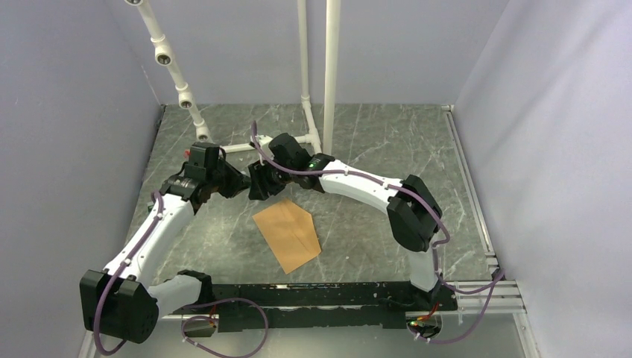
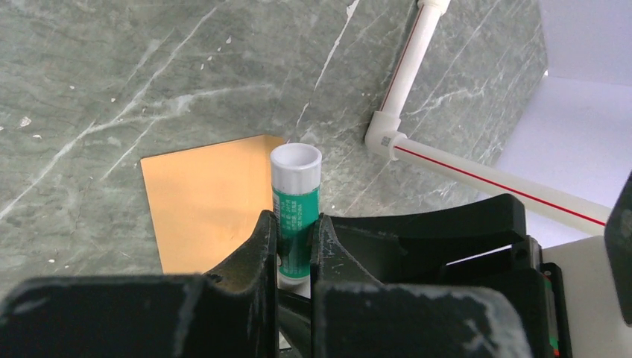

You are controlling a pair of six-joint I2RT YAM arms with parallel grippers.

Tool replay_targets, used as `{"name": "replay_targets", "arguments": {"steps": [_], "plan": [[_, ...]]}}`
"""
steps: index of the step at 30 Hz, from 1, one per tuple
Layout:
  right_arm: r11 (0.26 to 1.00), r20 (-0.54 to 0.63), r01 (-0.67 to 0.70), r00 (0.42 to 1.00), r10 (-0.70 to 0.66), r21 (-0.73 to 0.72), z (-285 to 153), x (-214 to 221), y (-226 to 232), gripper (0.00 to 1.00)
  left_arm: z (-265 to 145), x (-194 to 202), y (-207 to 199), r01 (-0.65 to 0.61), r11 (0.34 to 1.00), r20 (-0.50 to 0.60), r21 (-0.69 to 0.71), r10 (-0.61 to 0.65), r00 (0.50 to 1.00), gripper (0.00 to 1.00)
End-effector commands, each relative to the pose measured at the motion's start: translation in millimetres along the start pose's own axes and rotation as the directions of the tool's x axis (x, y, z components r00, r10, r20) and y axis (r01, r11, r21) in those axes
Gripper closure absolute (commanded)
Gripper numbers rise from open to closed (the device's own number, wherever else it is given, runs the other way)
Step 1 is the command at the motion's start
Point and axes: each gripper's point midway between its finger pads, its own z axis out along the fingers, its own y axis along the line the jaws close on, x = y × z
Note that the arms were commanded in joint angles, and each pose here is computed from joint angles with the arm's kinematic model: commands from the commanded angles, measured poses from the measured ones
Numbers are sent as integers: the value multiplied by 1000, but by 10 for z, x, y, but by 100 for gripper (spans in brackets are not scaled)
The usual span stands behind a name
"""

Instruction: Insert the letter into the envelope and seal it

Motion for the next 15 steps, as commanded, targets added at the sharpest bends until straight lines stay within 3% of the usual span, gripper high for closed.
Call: {"name": "replay_targets", "arguments": {"steps": [1,4,5,6,9,10,12,15], "plan": [[998,40,2,999,0,-55,-39,-214,136,58,-112,-28,-181,-11,996,12,85,10,1000,97],[998,49,7,999,-4,-64,-48,-221,153,82,-159,-36,-202,-31,995,18,96,30,999,96],[998,57,12,998,-8,-61,-68,-228,149,88,-181,-41,-201,-38,995,22,93,36,999,91],[998,66,18,998,-14,-59,-96,-229,143,93,-205,-47,-189,-46,995,26,85,44,999,79],[994,90,63,994,-55,-87,-224,-209,156,100,-311,-106,-135,-80,995,64,54,76,995,37],[991,96,83,993,-73,-108,-277,-206,173,100,-350,-115,-138,-102,993,72,58,98,993,27],[980,100,126,989,-112,-156,-391,-183,216,100,-423,-106,-193,-172,981,73,94,166,983,16],[942,95,223,974,-206,-249,-562,-141,354,100,-519,5,-372,-328,921,30,210,329,944,10]]}}
